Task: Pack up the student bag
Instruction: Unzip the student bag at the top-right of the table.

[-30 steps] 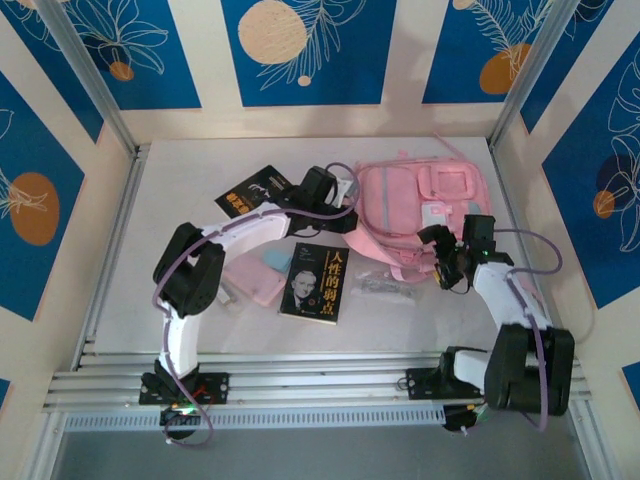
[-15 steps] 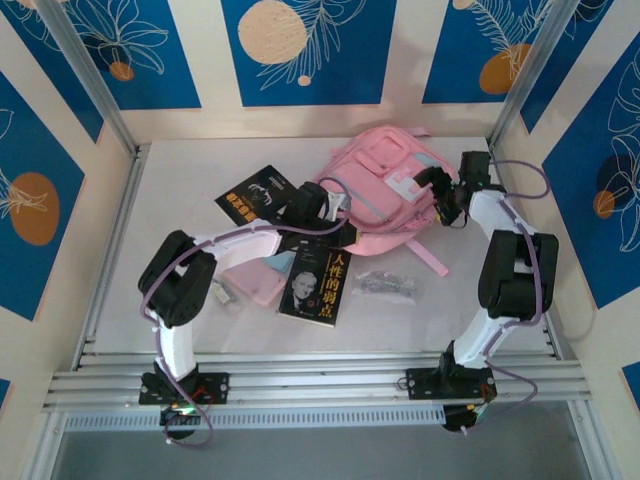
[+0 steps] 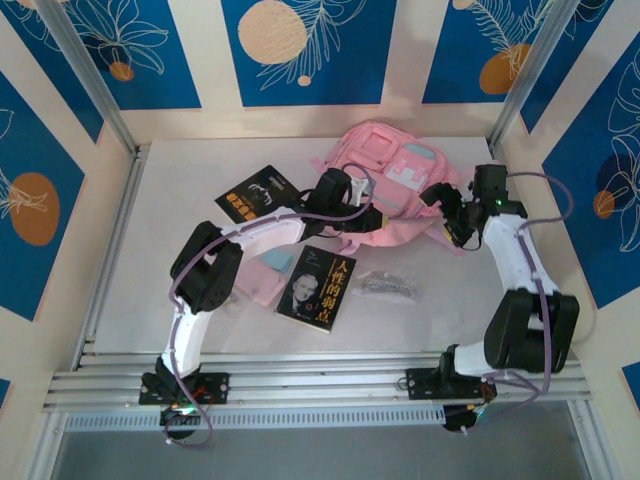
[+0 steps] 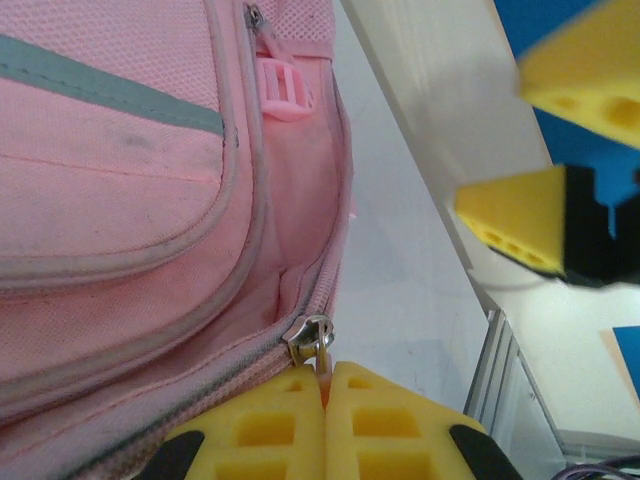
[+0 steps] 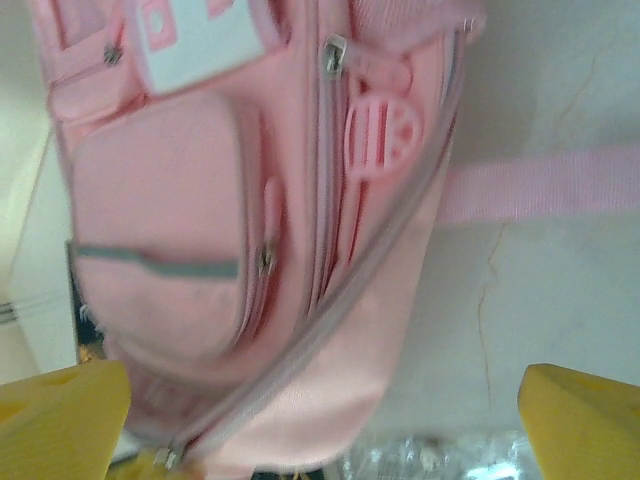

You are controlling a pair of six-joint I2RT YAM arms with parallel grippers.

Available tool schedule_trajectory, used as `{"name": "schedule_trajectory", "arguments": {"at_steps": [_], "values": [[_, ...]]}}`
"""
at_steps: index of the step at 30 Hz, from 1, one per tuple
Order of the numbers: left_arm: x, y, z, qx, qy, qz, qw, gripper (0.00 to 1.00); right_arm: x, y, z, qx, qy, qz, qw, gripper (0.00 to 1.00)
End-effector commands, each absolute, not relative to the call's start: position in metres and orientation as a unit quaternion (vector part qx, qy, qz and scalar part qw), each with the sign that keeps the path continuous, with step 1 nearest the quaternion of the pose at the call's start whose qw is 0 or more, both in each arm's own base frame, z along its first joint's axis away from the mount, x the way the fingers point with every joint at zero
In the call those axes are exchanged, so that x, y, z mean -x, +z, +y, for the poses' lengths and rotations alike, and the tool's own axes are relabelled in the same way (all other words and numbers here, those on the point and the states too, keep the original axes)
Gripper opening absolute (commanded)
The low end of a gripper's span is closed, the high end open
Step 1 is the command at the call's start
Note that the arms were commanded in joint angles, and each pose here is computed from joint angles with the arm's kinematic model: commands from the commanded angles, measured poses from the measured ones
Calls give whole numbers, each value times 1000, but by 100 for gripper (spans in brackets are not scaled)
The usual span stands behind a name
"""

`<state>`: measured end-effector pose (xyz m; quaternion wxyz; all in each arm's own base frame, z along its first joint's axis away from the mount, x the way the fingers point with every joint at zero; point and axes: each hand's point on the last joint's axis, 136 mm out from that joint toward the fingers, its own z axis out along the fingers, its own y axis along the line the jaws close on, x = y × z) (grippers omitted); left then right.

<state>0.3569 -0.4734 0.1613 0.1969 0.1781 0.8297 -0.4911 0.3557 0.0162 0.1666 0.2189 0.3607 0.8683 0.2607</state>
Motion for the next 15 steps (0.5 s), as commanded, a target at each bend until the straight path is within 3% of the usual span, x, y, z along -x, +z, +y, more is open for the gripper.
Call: {"name": "schedule_trajectory", "arguments": {"at_steps": [1, 6, 15], "values": [[-362, 206, -492, -191, -541, 786, 228, 0, -328, 157, 45, -376, 329, 850, 165, 99], [-350, 213, -494, -194, -552, 780, 223, 0, -330, 141, 81, -409, 432, 788, 158, 99], [-320, 205, -485, -199, -549, 788, 196, 0, -373, 120, 78, -463, 427, 739, 238, 100]]}}
